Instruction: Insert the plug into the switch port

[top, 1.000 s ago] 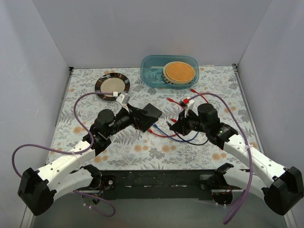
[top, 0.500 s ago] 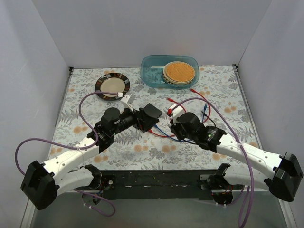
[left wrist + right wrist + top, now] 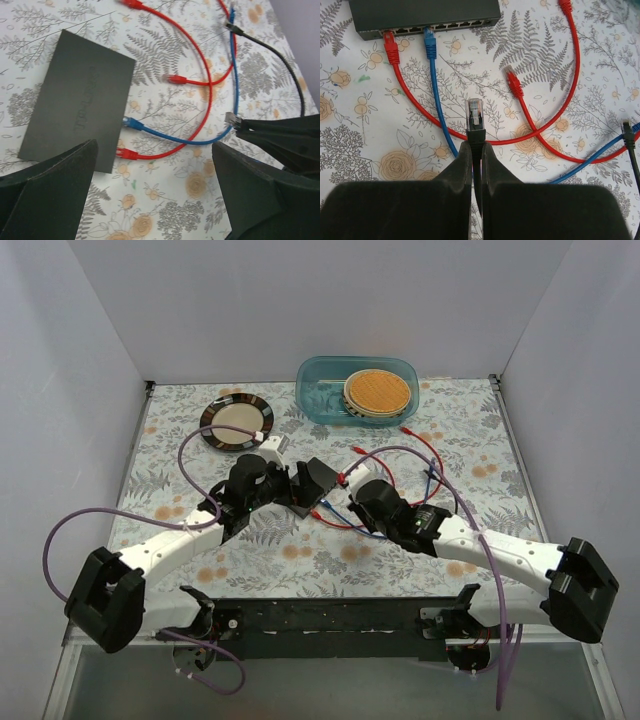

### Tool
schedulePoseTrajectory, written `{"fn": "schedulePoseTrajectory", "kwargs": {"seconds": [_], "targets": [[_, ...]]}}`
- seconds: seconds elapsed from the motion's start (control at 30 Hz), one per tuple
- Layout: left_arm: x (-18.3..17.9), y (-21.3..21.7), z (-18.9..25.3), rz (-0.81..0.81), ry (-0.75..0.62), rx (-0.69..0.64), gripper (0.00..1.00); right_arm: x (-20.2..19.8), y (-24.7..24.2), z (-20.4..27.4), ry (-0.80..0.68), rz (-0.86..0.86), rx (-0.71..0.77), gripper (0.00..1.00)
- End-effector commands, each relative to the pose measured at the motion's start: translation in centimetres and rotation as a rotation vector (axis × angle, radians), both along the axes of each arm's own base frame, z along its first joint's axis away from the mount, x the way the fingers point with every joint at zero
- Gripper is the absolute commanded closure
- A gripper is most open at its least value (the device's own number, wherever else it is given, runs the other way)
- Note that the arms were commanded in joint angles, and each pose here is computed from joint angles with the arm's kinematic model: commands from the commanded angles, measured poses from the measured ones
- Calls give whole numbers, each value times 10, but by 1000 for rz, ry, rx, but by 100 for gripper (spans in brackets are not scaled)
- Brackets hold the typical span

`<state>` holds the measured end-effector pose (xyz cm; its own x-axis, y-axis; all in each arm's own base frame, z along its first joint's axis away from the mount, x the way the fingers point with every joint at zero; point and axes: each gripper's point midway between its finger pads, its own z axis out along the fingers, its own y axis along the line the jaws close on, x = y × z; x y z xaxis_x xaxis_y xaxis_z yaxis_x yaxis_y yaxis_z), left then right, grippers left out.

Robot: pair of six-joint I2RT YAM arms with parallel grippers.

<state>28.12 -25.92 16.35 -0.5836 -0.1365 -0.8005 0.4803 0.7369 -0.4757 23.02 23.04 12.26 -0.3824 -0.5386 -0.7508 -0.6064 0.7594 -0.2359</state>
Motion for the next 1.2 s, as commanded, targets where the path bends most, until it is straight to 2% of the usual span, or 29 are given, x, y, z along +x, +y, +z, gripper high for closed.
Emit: {"fn": "schedulePoseTrajectory", "kwargs": {"seconds": [0.0, 0.17, 0.3, 0.5, 0.63, 0.9, 1.17], "targets": [[21, 14, -7, -11, 15, 22, 2, 14, 34, 23, -13, 68, 106, 99], [47, 33, -15, 2, 56, 1, 2, 24, 43, 17, 13, 129, 120, 99], [75, 35, -24, 11, 93, 36, 2, 31, 48, 9, 40, 163, 136, 99], [110, 31, -21, -5, 122, 27, 13, 45, 52, -1, 62, 220, 168, 99], [120, 23, -32, -38, 156, 8, 21, 59, 54, -8, 59, 221, 126, 99], [131, 17, -61, -67, 210, 10, 24, 76, 60, -37, 101, 184, 59, 99], [125, 13, -79, -103, 255, 0, 25, 81, 65, -58, 144, 163, 34, 99]]}}
